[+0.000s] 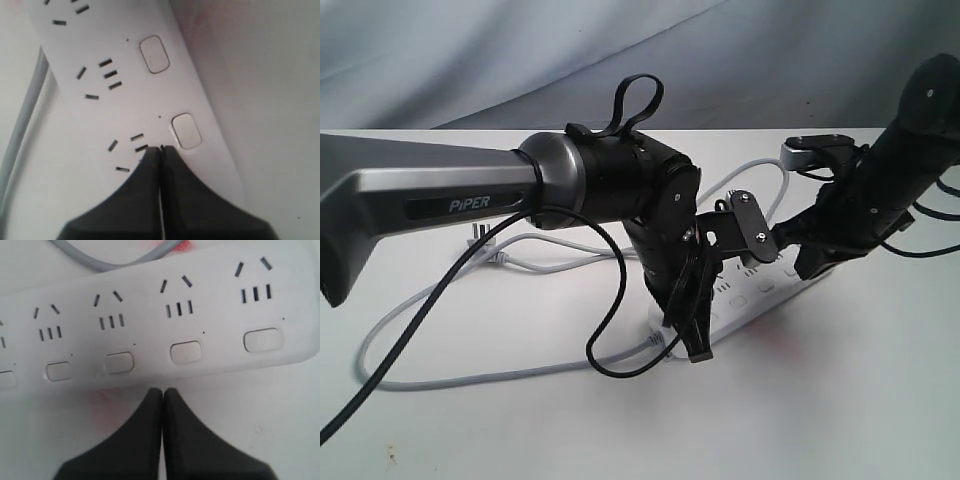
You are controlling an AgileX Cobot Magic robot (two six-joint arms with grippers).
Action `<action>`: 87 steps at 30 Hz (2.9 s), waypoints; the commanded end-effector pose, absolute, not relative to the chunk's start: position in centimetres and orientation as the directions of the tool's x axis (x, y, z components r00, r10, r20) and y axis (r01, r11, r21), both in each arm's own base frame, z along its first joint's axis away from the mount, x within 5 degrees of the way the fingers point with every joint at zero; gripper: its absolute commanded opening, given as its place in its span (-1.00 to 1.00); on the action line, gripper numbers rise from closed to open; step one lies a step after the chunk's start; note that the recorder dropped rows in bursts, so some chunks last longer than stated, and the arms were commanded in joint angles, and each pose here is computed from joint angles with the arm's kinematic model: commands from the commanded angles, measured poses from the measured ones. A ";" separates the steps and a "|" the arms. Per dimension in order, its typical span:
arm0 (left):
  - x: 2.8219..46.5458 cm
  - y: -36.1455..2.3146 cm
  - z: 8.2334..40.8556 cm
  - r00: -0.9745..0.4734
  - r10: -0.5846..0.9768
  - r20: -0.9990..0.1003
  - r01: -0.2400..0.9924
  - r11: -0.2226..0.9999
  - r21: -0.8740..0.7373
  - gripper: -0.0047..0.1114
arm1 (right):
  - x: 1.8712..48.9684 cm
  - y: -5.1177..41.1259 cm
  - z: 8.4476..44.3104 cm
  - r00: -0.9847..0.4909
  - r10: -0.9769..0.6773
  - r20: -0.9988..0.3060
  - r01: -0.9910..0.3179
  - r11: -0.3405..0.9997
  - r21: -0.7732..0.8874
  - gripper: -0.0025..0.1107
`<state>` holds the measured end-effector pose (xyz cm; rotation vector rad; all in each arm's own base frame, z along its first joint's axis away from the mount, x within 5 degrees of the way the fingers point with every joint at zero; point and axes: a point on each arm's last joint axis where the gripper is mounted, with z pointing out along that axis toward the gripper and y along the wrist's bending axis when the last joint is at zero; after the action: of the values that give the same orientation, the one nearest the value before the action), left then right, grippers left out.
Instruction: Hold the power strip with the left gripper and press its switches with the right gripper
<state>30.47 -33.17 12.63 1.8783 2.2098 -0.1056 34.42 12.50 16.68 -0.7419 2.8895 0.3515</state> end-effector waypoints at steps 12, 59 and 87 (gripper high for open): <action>29.8 -32.8 9.6 -0.148 0.978 -0.144 0.987 0.156 0.046 -0.92 | 34.9 14.6 17.0 -0.804 -0.529 -0.271 -0.538 0.842 -0.049 -0.96; 29.9 -33.0 9.6 -0.262 0.950 -0.171 0.962 0.271 0.030 -0.92 | 38.7 12.7 9.6 -0.888 -0.460 -0.008 -0.460 0.888 -0.013 -0.96; 29.9 -33.0 9.6 -0.262 0.950 -0.172 0.962 0.271 0.031 -0.92 | 39.0 12.8 11.6 -0.886 -0.451 -0.108 -0.451 0.892 -0.026 -0.96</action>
<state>30.60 -33.31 12.61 1.7551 2.2876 -0.1258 39.23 13.11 13.07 -0.7193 2.9503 0.0047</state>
